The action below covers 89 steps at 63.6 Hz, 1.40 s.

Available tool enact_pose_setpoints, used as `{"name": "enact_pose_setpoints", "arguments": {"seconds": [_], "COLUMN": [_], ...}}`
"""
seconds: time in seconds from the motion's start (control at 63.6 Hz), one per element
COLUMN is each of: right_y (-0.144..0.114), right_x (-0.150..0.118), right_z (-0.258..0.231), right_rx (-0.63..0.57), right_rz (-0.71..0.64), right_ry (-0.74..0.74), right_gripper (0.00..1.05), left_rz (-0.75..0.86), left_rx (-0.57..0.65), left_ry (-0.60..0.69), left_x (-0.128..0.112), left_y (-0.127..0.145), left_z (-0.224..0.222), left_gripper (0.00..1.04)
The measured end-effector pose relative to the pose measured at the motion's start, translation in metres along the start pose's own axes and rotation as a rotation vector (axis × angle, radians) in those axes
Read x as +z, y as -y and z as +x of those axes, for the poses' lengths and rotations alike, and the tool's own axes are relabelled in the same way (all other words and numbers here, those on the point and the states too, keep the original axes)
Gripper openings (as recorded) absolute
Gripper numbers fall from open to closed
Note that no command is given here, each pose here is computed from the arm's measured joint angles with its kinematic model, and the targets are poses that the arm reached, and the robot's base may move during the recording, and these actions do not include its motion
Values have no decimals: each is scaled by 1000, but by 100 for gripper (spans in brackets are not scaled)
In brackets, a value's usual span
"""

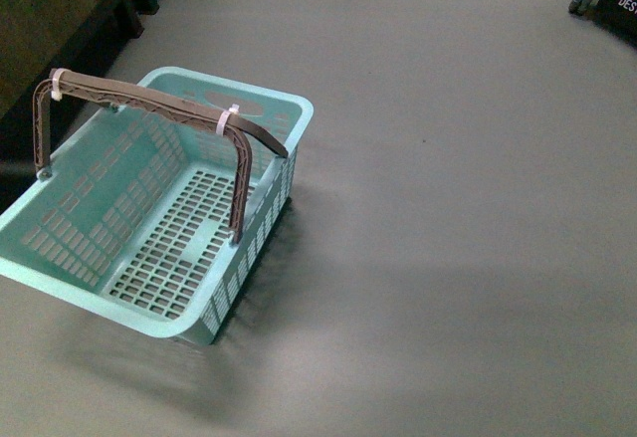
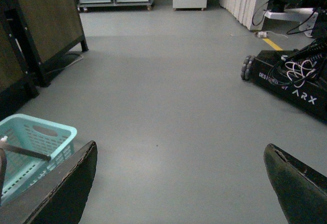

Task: Pick mango and avocado into basket

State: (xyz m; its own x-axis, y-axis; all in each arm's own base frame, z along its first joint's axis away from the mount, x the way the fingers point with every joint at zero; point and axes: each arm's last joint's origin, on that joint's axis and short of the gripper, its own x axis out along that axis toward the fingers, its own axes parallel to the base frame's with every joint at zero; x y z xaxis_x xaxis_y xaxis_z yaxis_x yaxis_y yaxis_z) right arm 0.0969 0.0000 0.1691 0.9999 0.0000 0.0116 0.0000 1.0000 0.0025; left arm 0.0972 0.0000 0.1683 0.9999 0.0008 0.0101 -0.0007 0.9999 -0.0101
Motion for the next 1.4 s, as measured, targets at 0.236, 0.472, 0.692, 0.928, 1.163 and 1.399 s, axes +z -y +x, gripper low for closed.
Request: {"name": "enact_pose_setpoints", "arguments": {"seconds": [0.236,0.472,0.692,0.928,1.163,1.399], "right_y": [0,0,0,0,0,0], "right_x": [0,0,0,0,0,0], "right_z": [0,0,0,0,0,0], "right_rx": [0,0,0,0,0,0], "right_rz": [0,0,0,0,0,0], "right_ry": [0,0,0,0,0,0], "right_gripper": [96,96,96,96,96,96], "left_rz": [0,0,-646,-1100,-1210,-1243], "left_rx": [0,0,69,196,339,335], "left_ry": [0,0,-334,-327,-497,-605], "left_x": [0,0,10,8,-55,-107], "left_y": [0,0,-8,-24,-8,38], "left_z": [0,0,20,90,170,252], "left_gripper": [96,96,96,96,96,96]}}
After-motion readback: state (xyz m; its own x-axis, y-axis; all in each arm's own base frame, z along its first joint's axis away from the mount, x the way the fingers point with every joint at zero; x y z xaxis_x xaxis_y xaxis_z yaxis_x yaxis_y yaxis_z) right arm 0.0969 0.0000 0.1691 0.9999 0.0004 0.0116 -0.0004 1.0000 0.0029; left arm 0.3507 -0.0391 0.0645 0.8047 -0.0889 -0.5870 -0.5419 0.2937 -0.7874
